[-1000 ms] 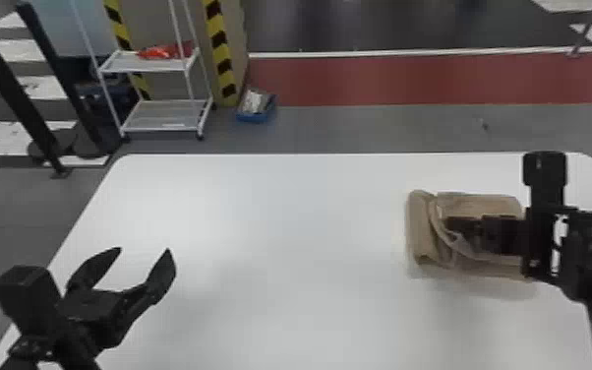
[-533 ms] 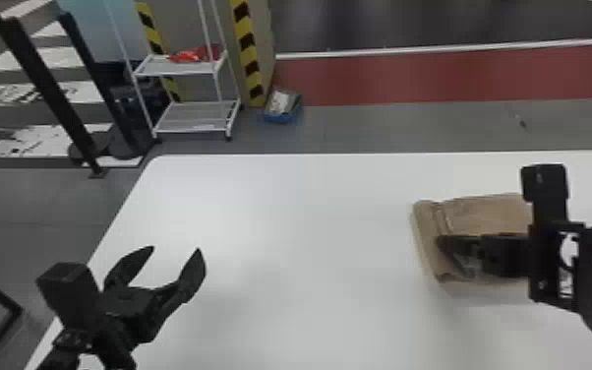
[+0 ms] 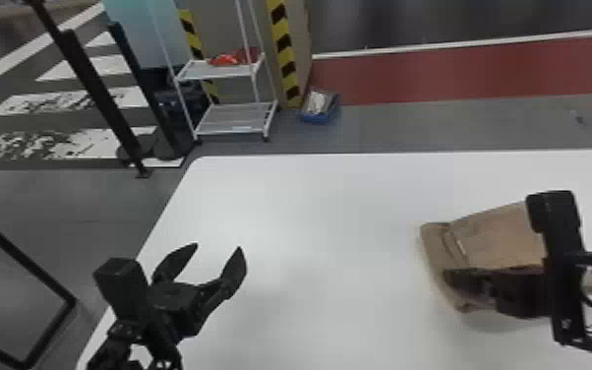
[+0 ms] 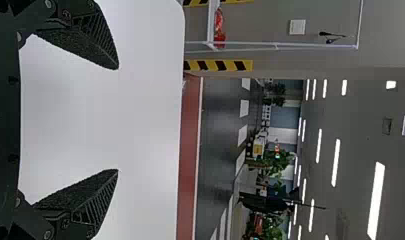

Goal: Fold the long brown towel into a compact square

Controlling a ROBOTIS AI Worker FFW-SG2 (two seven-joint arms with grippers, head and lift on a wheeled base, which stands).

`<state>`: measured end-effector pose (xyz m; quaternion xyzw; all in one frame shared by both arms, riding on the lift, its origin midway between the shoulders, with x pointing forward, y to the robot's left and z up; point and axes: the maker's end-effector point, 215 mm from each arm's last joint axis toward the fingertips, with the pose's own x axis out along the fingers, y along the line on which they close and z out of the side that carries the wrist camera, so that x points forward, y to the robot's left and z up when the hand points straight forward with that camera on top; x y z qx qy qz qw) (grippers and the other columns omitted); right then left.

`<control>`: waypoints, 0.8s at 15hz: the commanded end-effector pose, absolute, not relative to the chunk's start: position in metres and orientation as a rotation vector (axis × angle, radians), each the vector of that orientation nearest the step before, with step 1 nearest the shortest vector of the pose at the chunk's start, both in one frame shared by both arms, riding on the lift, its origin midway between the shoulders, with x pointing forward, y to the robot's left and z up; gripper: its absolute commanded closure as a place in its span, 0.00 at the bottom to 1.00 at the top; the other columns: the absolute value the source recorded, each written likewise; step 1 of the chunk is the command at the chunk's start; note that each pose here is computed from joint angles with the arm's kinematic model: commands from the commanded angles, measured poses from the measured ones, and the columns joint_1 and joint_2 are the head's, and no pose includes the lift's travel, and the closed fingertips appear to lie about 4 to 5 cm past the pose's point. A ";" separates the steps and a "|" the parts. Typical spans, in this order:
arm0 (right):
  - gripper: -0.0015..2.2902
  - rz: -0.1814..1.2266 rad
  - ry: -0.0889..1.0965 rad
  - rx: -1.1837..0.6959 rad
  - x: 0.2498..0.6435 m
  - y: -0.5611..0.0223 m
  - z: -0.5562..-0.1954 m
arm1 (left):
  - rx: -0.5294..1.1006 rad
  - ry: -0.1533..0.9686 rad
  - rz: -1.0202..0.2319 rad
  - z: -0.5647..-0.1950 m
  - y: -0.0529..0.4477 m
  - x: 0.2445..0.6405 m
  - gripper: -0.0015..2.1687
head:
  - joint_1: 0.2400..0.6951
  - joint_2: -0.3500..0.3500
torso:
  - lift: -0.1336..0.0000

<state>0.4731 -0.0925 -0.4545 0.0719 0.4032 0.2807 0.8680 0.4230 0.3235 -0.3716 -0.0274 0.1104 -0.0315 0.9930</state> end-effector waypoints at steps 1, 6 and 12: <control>0.99 0.628 0.862 0.152 0.452 -0.075 -0.455 | -0.059 0.221 -0.062 -0.372 0.323 0.423 0.08 | 1.00 0.89 | 0.07; 0.99 0.695 0.897 0.208 0.406 -0.063 -0.446 | -0.061 0.222 -0.062 -0.373 0.323 0.423 0.08 | 1.00 0.97 | 0.07; 0.99 0.686 0.862 0.320 0.392 -0.092 -0.408 | -0.062 0.215 -0.072 -0.369 0.317 0.424 0.08 | 1.00 0.98 | 0.07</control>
